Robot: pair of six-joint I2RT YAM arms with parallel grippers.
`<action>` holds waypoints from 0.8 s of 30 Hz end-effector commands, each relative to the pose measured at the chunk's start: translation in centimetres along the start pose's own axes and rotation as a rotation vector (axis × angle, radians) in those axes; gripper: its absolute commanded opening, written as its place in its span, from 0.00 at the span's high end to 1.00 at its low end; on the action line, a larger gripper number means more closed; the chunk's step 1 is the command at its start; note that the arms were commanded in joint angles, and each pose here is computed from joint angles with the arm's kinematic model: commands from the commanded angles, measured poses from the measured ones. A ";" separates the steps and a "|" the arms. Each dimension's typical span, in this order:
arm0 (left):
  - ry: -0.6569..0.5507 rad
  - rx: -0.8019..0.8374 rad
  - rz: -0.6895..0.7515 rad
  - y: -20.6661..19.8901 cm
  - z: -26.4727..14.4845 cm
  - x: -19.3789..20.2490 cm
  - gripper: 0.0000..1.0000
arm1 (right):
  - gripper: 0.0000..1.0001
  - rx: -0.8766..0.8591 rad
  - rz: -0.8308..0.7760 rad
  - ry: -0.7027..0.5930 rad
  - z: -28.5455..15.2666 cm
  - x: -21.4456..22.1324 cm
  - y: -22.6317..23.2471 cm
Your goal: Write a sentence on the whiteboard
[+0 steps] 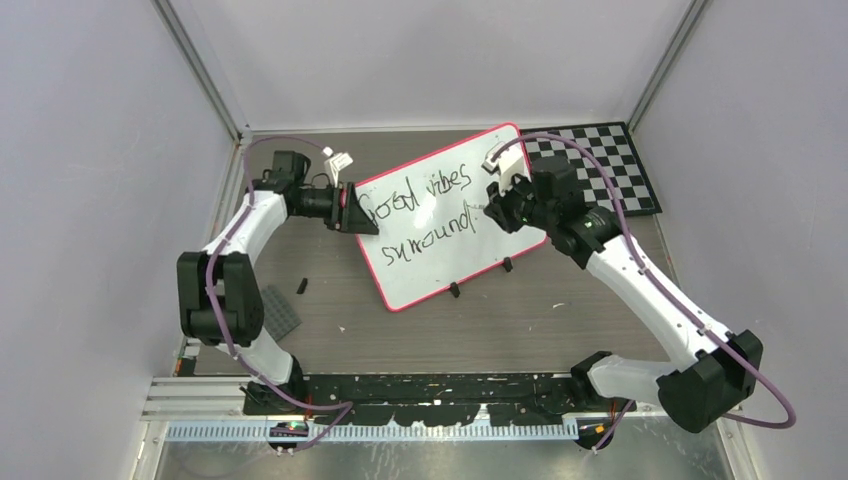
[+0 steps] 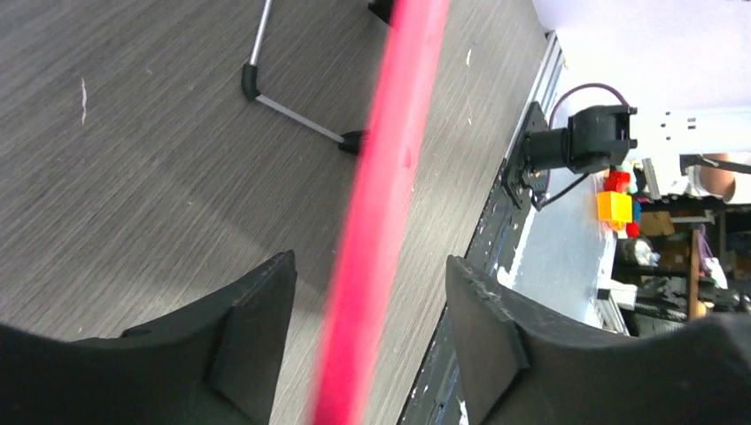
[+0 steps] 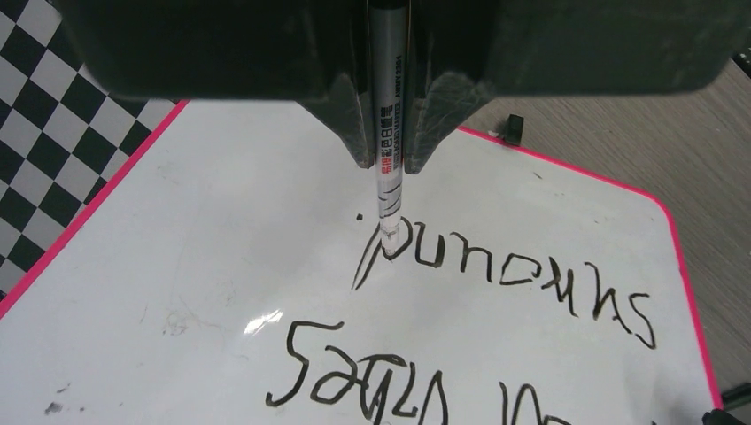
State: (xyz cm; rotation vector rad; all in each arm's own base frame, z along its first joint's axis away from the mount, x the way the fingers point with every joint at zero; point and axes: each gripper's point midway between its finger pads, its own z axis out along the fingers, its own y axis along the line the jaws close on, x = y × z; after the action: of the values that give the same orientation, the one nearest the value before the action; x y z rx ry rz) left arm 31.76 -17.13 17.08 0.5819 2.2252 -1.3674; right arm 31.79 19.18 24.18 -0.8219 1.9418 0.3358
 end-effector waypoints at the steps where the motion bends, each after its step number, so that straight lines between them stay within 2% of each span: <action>1: -0.063 -0.059 0.097 -3.6 -2.2 -3.0 0.33 | 1.00 -0.025 0.031 -0.125 -2.6 -3.9 0.6; 4: -0.114 -0.108 0.107 -4.6 -4.7 -3.7 0.31 | 1.00 -0.001 0.049 -0.156 -3.3 -4.9 0.3; 7: -0.215 -0.207 0.093 -4.1 -9.1 -4.2 0.29 | 1.00 0.019 0.069 -0.177 -3.9 -6.0 -0.1; 10: -0.266 -0.408 0.077 -2.4 -13.9 -2.9 0.22 | 1.00 0.026 0.097 -0.187 -4.1 -6.6 -0.2; 12: -0.216 -0.532 0.051 -1.0 -15.9 -0.7 0.20 | 1.00 0.025 0.120 -0.188 -4.1 -6.8 -0.1; 14: -0.118 -0.689 -0.025 1.5 -17.2 2.3 0.22 | 1.00 0.030 0.142 -0.189 -4.0 -6.9 -0.2; 17: 0.080 -0.780 -0.097 3.5 -17.9 7.6 0.27 | 1.00 0.030 0.155 -0.187 -4.0 -6.8 -0.2; 19: 0.148 -0.841 -0.159 5.0 -18.1 10.4 0.30 | 1.00 0.029 0.157 -0.189 -3.9 -6.9 -0.2; 21: 0.193 -0.851 -0.155 6.1 -17.8 12.2 0.35 | 1.00 0.030 0.158 -0.186 -3.7 -7.0 -0.3; 24: 0.194 -0.891 -0.147 7.9 -17.5 13.3 0.36 | 1.00 0.029 0.159 -0.182 -3.5 -6.9 -0.3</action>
State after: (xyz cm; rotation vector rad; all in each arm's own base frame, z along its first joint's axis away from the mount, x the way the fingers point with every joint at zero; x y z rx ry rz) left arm 23.74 1.34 12.94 0.1723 2.6798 -0.4353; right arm 31.08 19.68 29.49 -0.6371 1.8922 0.4526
